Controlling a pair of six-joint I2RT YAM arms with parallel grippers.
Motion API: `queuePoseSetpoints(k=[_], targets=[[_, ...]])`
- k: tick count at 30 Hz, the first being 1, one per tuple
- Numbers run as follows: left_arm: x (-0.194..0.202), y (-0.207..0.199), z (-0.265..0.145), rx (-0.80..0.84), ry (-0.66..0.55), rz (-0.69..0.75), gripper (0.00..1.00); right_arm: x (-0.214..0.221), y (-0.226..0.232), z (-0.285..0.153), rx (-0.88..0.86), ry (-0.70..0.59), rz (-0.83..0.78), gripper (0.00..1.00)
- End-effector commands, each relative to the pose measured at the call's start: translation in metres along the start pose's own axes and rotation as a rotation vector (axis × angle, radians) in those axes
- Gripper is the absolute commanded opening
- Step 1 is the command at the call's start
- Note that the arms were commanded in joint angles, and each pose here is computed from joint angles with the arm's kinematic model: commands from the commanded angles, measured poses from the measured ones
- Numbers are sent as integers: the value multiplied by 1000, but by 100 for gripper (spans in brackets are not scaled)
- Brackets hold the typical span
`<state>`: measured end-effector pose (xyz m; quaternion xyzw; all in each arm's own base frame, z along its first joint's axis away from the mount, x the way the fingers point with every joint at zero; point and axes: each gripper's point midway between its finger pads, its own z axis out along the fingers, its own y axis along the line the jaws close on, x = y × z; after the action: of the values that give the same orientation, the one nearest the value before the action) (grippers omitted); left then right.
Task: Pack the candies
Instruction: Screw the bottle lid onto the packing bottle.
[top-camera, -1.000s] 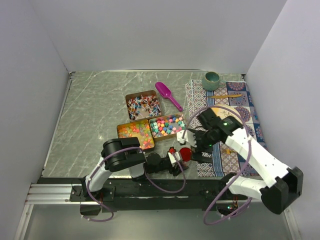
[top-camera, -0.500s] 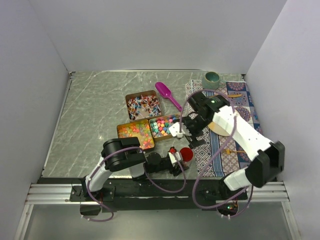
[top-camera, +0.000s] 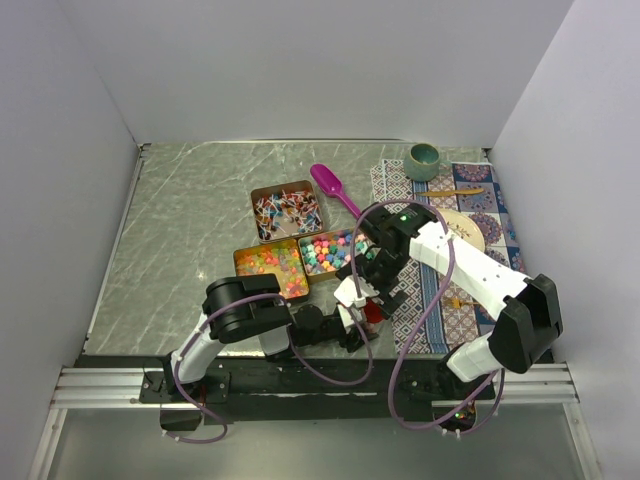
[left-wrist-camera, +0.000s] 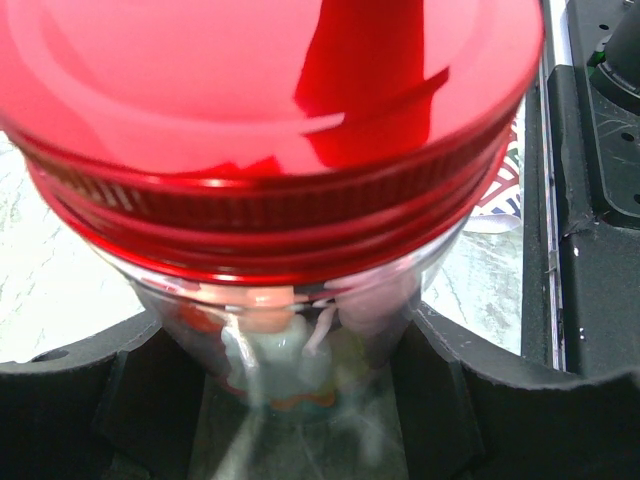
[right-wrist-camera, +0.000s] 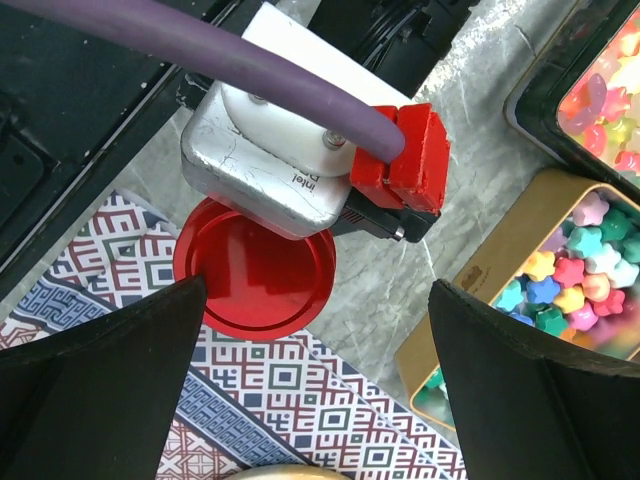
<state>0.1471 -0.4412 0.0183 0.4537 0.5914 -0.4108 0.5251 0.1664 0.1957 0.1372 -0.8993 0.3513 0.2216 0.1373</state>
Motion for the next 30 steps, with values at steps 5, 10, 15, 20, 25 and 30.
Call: queuePoseSetpoints(k=[5, 10, 15, 20, 25, 30], targets=[[103, -12, -36, 36, 367, -43, 1, 2, 38, 4, -139, 19, 94, 96], [105, -12, -37, 38, 371, -51, 1, 4, 45, 5, -144, 34, 134, 94], [105, -12, -37, 38, 374, -50, 1, 1, 53, 4, -136, 31, 162, 95], [106, -14, -37, 46, 377, -51, 1, -3, 47, -8, -72, 29, 164, 96], [107, -14, -36, 49, 379, -54, 1, -4, 48, -10, -62, 31, 143, 97], [106, -14, -36, 47, 376, -52, 1, 3, 50, 0, -113, 39, 164, 96]])
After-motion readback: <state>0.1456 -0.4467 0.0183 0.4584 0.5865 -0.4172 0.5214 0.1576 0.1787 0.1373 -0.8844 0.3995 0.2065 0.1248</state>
